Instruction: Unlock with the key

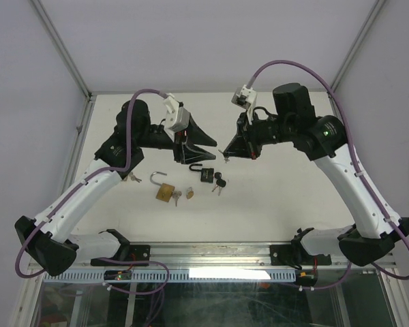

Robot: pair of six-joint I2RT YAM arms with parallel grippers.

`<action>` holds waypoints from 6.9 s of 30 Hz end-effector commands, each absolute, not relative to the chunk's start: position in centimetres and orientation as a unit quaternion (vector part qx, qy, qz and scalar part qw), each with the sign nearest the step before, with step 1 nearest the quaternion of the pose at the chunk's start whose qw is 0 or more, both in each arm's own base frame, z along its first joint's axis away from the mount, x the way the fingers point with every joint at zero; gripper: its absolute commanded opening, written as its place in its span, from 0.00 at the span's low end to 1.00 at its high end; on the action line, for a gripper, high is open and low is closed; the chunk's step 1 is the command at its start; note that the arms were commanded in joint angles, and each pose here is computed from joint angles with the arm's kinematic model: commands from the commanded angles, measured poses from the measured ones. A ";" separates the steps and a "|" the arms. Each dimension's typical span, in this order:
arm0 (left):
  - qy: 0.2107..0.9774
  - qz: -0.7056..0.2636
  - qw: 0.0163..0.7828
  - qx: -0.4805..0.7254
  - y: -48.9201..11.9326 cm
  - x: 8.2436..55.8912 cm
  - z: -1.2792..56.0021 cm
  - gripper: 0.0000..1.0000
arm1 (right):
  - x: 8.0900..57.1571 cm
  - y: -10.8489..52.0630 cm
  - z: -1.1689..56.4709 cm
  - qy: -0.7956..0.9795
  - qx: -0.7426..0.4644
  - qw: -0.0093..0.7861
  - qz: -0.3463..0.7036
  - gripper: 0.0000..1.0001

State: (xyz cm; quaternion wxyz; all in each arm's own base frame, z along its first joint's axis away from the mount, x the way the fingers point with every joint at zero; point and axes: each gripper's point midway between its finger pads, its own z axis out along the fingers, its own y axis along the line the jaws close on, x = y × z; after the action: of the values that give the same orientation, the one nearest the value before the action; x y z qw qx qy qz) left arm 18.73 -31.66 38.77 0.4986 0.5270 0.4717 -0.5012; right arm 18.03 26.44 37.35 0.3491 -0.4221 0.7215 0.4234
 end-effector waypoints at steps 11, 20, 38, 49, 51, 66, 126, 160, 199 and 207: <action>0.483 -0.535 0.433 0.541 -33.1 18.3 37.6 0.36 | 16.5 25.8 37.4 0.708 -0.461 0.330 0.420 0.00; 0.459 -0.547 0.437 0.548 -33.4 17.7 38.3 0.33 | 16.9 25.7 37.3 0.710 -0.463 0.336 0.410 0.00; 0.469 -0.564 0.419 0.534 -34.0 17.8 38.0 0.18 | 17.0 25.6 37.5 0.710 -0.464 0.341 0.405 0.00; 0.473 -0.567 0.415 0.531 -34.1 17.8 37.9 0.00 | 17.2 25.5 37.5 0.712 -0.464 0.343 0.399 0.00; 0.472 -0.563 0.424 0.530 -34.1 17.9 38.0 0.00 | 17.3 25.5 37.4 0.712 -0.464 0.344 0.398 0.00; 0.513 -0.570 0.490 0.414 -32.9 18.9 38.7 0.00 | 18.2 25.1 38.2 0.705 -0.442 0.400 0.384 0.53; 0.483 -0.634 0.502 0.335 -32.0 18.1 39.9 0.00 | 17.9 26.5 39.1 0.623 -0.395 0.398 0.546 0.07; 0.475 -0.661 0.508 0.283 -31.7 18.5 41.5 0.00 | 18.5 26.7 39.8 0.616 -0.384 0.419 0.546 0.52; 0.489 -0.649 0.506 0.289 -32.0 18.8 39.3 0.18 | 18.0 25.7 39.7 0.647 -0.364 0.416 0.525 0.00; 0.489 -0.594 0.510 0.385 -32.0 17.9 36.4 0.67 | 17.8 25.0 36.9 0.703 -0.360 0.358 0.498 0.00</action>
State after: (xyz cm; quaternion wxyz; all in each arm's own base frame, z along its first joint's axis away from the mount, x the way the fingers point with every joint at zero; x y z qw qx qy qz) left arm 19.17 -32.47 36.21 0.4873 0.3188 0.5214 -0.6238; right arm 18.04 25.61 37.42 0.3722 -0.3557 0.6844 0.5163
